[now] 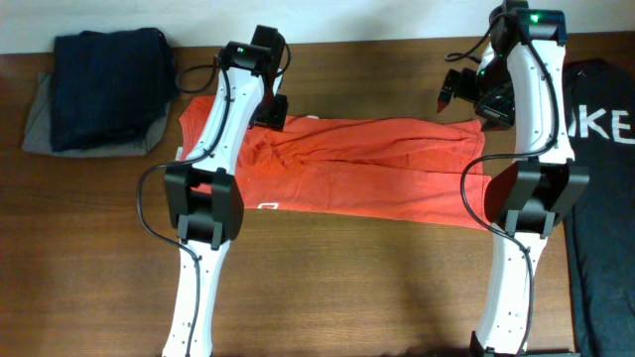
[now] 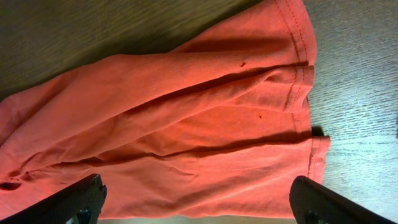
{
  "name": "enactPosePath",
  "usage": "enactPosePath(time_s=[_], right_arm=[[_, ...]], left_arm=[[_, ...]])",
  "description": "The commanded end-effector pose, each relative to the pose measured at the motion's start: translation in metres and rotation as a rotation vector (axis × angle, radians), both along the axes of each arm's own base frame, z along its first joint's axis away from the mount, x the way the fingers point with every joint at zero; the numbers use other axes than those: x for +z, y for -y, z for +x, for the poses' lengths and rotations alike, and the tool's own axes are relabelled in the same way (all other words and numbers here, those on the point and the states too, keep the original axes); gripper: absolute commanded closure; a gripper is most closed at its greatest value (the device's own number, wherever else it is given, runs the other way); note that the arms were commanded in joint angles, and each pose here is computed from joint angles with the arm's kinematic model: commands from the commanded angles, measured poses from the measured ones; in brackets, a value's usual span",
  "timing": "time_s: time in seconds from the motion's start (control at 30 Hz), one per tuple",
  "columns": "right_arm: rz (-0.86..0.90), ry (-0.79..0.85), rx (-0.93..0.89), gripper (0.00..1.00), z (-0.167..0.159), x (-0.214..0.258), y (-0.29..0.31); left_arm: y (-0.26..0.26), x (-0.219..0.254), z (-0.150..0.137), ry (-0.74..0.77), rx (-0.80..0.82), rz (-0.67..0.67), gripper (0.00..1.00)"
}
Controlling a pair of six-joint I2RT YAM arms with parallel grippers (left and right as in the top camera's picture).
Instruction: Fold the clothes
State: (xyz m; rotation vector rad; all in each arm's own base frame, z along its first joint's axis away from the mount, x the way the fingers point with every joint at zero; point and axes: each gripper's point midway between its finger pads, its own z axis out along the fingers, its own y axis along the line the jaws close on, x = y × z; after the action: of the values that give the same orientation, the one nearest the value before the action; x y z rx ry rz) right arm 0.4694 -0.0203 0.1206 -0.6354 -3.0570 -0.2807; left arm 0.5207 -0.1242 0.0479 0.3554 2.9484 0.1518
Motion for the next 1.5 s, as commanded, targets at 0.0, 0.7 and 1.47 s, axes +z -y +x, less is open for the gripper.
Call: enactPosePath(time_s=[0.0, 0.7, 1.47], right_arm=[[0.010, 0.023, 0.015, 0.01, -0.001, 0.011, -0.004], [0.010, 0.023, 0.015, 0.01, -0.001, 0.011, -0.004], [0.033, 0.027, 0.015, 0.01, -0.001, 0.013, -0.008]], left_arm=[[-0.005, -0.013, 0.002, -0.015, -0.060, 0.031, 0.35], [-0.005, -0.022, 0.002, -0.030, -0.101, 0.041, 0.91], [-0.101, 0.063, -0.038, -0.023, 0.311, 0.278, 0.99]])
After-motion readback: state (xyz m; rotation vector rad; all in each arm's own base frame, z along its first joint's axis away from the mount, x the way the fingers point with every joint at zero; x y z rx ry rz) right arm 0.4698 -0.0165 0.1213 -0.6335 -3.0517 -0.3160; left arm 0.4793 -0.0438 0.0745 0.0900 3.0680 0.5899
